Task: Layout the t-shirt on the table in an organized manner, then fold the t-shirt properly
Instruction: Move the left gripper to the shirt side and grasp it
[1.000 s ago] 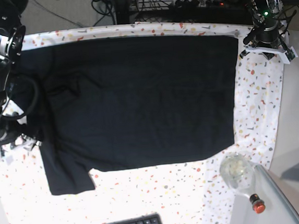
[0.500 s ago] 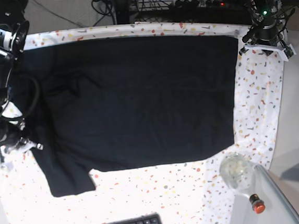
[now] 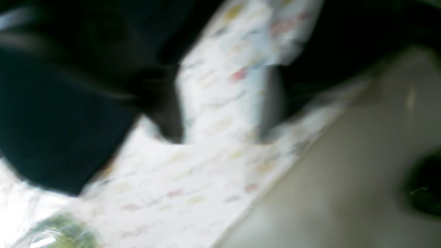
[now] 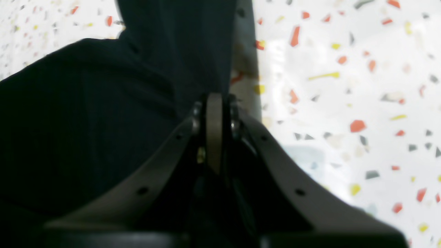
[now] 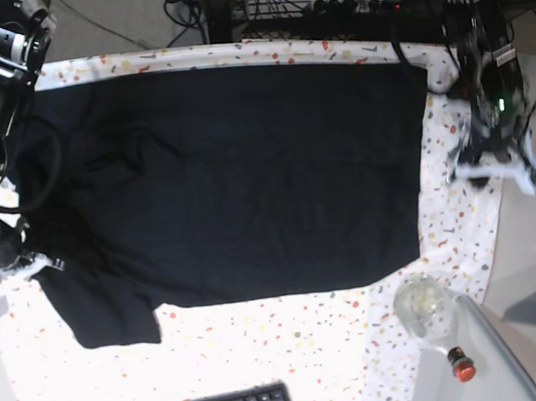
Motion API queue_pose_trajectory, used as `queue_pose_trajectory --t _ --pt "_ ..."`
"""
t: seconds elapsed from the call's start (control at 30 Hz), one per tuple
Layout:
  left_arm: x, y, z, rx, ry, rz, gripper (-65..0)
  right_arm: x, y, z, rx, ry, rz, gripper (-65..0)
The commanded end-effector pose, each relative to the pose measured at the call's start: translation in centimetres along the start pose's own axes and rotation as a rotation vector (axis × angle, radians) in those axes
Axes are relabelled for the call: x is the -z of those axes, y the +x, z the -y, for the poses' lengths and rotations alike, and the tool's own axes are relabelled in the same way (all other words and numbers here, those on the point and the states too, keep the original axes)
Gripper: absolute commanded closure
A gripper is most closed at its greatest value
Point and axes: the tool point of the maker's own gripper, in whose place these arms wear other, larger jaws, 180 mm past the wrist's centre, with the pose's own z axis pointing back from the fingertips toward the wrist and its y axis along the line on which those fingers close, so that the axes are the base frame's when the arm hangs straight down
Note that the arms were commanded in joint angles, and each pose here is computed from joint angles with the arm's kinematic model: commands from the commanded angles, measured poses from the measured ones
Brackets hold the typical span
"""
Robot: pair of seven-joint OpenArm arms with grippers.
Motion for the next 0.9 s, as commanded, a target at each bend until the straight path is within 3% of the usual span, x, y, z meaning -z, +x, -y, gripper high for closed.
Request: queue_pose_trajectory --t 0.0,0.07,0.23,0.33,0.5,0.67,0.7,0.77,0.87 --pt "0.8 1.9 0.7 -0.015 -0.006 0.025 -52.5 -0.6 2.9 -0.3 -0.015 0.009 0.078 0.0" --pt "2.6 2.2 2.2 -0.040 -0.030 -0.015 -58.1 -0.7 3.0 -0.4 -0.017 0.009 0.082 0.0" --pt "6.0 1.7 6.4 -0.003 -0.166 -0.088 -58.4 -0.7 3.0 -0.4 -0.022 0.012 0.082 0.0" --pt "7.5 1.4 7.7 -0.024 -0.181 -0.108 -58.6 -0.7 3.0 -0.4 -0.022 0.012 0.082 0.0" --pt "8.6 -0.9 12.6 0.139 -0.247 -0.136 -57.9 -0.7 3.0 -0.4 -0.022 0.012 0.082 0.0" --pt "9.0 -3.3 12.6 0.176 -0.242 -0.175 -56.9 -0.7 3.0 -0.4 -0.022 0.012 0.082 0.0" --pt "9.0 -3.6 12.6 0.181 -0.242 -0.180 -54.5 -0.7 3.0 -0.4 -0.022 0.012 0.082 0.0" --pt "9.0 -3.7 12.5 0.183 -0.240 -0.181 -43.4 -0.7 2.4 -0.2 -0.022 0.008 0.072 0.0" --pt "9.1 -3.3 12.5 0.183 -0.240 -0.168 -17.8 -0.7 2.3 -0.1 -0.023 0.006 0.069 0.0"
